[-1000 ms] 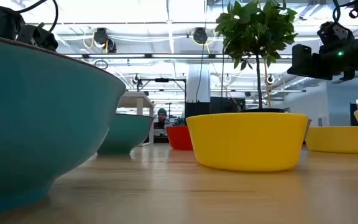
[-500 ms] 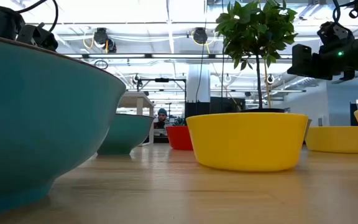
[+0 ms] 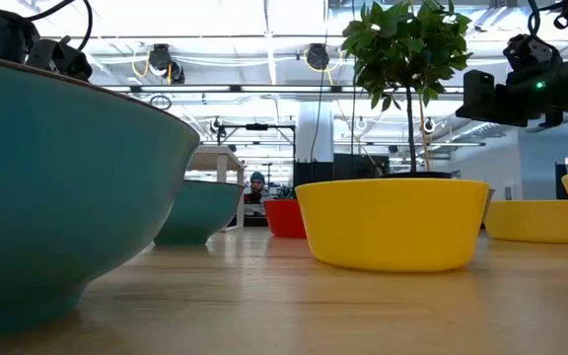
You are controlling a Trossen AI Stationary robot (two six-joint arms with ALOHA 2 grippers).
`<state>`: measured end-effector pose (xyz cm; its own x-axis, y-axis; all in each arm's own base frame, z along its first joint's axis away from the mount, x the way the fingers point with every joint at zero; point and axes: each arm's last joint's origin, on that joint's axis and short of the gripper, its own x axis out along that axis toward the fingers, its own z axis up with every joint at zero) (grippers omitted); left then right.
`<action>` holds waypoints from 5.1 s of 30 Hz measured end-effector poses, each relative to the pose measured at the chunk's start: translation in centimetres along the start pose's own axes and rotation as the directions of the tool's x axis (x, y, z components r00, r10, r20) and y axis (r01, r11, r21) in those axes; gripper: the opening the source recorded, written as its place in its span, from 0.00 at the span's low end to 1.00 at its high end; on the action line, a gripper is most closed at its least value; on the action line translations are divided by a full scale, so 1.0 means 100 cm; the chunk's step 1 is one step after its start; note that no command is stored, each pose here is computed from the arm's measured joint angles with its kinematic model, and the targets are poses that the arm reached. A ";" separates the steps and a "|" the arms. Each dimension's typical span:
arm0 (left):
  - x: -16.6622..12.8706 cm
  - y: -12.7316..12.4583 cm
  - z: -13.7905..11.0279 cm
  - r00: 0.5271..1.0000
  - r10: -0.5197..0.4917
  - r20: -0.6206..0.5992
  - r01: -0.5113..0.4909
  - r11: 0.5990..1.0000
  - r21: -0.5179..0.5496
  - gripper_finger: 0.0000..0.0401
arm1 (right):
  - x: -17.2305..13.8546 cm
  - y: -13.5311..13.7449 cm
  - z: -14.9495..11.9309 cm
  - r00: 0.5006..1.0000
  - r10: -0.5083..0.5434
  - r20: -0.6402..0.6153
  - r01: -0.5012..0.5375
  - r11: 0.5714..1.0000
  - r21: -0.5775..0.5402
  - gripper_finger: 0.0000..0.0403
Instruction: Pick & Place Mini bowls
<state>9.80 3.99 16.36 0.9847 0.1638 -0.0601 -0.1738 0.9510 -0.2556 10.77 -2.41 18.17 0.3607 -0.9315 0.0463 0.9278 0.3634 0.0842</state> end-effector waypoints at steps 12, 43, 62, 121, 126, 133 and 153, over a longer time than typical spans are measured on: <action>0.000 0.000 0.000 1.000 0.000 0.000 0.000 1.000 0.000 0.09 | 0.000 0.000 0.000 1.000 0.000 0.000 0.000 1.000 0.000 0.40; 0.000 0.000 0.000 1.000 0.000 0.000 0.000 1.000 0.000 0.09 | 0.000 0.000 0.000 1.000 0.000 0.000 0.000 1.000 0.000 0.40; 0.000 0.000 0.000 1.000 0.000 0.000 0.000 1.000 0.000 0.09 | 0.000 0.000 0.000 1.000 0.000 0.000 0.000 1.000 0.000 0.40; 0.000 0.000 0.000 1.000 0.000 0.000 0.000 1.000 0.000 0.09 | 0.000 0.000 0.000 1.000 0.000 0.000 0.000 1.000 0.000 0.40; 0.000 0.000 0.000 1.000 0.000 0.000 0.000 1.000 0.000 0.09 | 0.000 0.000 0.000 1.000 0.000 0.000 0.000 1.000 0.000 0.40; 0.000 0.000 0.000 1.000 0.000 0.000 0.000 1.000 0.000 0.09 | 0.000 0.000 0.000 1.000 0.000 0.000 0.000 1.000 0.000 0.40; 0.000 0.000 0.000 1.000 -0.001 0.004 0.001 1.000 0.001 0.09 | 0.000 0.000 0.000 1.000 0.001 0.000 -0.001 1.000 0.000 0.40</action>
<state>9.80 3.99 16.40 0.9848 0.1641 -0.0563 -0.1730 0.9515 -0.2545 10.77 -2.40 18.17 0.3612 -0.9314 0.0464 0.9276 0.3639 0.0841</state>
